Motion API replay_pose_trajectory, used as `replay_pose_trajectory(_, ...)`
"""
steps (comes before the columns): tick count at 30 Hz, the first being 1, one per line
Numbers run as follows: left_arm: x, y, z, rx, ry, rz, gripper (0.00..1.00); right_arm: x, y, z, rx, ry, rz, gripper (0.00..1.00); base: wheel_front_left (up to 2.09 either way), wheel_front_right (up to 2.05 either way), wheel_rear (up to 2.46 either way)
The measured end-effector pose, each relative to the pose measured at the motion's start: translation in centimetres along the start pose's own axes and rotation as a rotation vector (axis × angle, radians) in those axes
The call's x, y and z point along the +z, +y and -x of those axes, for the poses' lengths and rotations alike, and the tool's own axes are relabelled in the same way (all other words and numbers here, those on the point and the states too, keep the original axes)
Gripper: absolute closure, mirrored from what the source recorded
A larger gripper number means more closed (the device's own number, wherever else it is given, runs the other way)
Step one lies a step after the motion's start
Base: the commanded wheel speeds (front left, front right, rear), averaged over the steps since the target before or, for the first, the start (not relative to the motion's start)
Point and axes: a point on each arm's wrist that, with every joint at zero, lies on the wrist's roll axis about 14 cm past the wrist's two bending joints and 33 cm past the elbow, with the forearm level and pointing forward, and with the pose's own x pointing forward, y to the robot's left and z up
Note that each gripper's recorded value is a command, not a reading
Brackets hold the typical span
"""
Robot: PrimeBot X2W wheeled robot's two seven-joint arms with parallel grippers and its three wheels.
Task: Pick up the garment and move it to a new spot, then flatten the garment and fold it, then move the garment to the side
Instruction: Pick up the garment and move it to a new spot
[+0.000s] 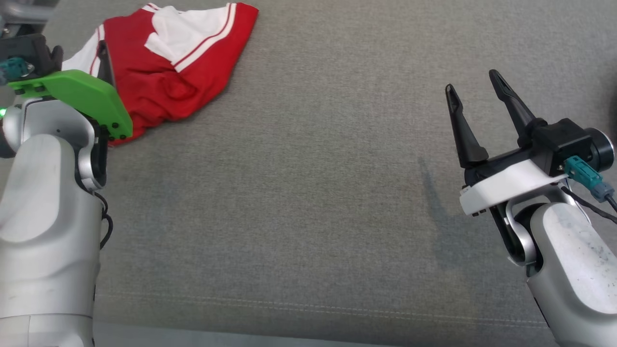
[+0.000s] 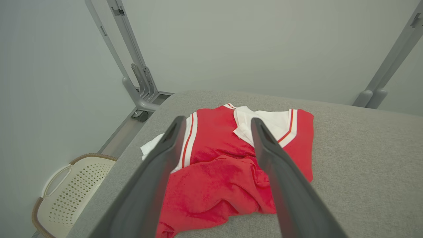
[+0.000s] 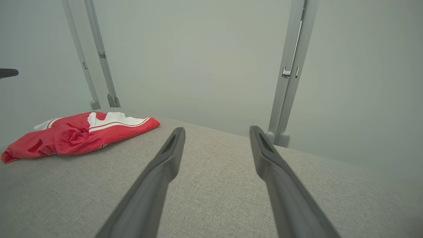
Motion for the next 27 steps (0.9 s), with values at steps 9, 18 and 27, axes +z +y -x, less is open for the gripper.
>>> replay_pose_trajectory(9, -6.0, -2.3, -4.1, -0.005, 0.198, 0.028, 0.0, -1.6, -3.0, 0.5, -0.047, 0.042, 0.018, 0.0, 0.0, 0.0, 0.0)
replay_pose_trajectory(18, -12.6, -4.2, -5.5, -0.01, 0.393, 0.018, 0.0, -3.6, -5.3, 1.3, -0.092, 0.096, 0.036, 0.0, 0.0, 0.0, 0.0)
replay_pose_trajectory(27, -14.2, -1.8, -6.0, 0.072, 0.461, 0.027, 0.0, -4.3, -5.3, 1.7, -0.087, 0.123, 0.034, 0.0, 0.0, 0.0, 0.0)
